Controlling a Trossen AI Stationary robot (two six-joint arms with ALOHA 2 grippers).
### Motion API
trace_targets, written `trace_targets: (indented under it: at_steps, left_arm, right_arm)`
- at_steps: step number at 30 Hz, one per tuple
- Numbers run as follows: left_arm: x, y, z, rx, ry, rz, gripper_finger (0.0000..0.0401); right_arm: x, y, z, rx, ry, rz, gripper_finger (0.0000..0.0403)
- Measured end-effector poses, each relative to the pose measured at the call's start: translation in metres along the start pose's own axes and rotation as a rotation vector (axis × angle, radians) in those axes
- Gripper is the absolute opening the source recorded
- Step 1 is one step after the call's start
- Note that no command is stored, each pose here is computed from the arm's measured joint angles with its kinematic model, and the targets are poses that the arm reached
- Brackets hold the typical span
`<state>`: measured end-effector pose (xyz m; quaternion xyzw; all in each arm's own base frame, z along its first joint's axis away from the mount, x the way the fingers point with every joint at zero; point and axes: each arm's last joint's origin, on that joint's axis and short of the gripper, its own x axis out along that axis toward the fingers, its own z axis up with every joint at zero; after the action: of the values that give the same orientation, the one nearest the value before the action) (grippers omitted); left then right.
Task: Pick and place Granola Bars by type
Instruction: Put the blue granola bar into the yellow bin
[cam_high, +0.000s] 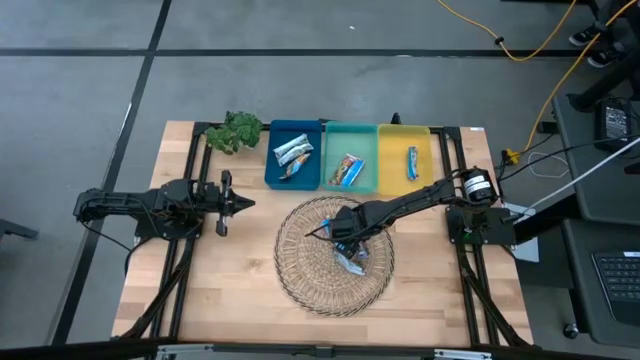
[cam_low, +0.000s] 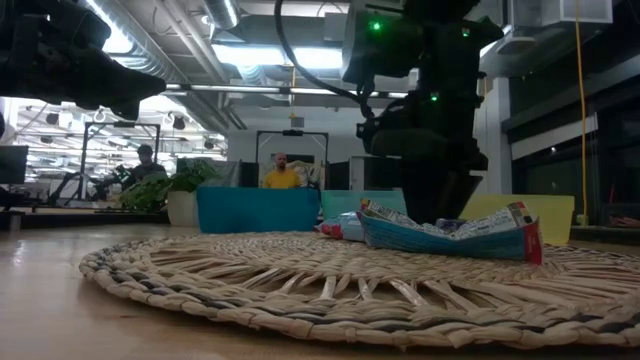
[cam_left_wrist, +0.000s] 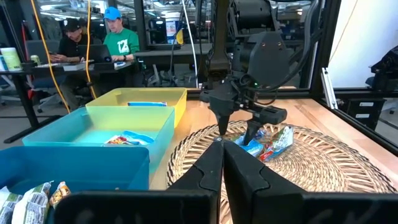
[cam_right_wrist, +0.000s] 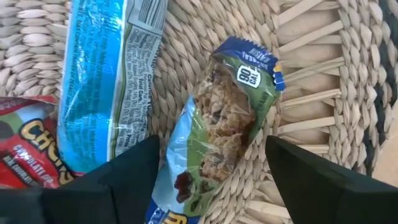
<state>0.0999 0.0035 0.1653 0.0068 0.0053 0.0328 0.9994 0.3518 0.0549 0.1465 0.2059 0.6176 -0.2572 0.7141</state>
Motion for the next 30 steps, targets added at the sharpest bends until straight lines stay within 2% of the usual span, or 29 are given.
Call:
trace_targets:
  at_steps: [15,20,30]
  left_arm:
    - [0.0,0.0,0.0,0.0,0.0,0.0,0.0007]
    - [0.0,0.0,0.0,0.0,0.0,0.0,0.0007]
    - [0.0,0.0,0.0,0.0,-0.001,-0.001,0.0004]
  right_arm:
    - [0.0,0.0,0.0,0.004,0.008,0.008,0.0125]
    - [-0.006,0.0,-0.001,0.0,0.024,0.041,0.0107]
    - [-0.034,-0.007,-0.002,-0.008,-0.008,0.085,0.0105]
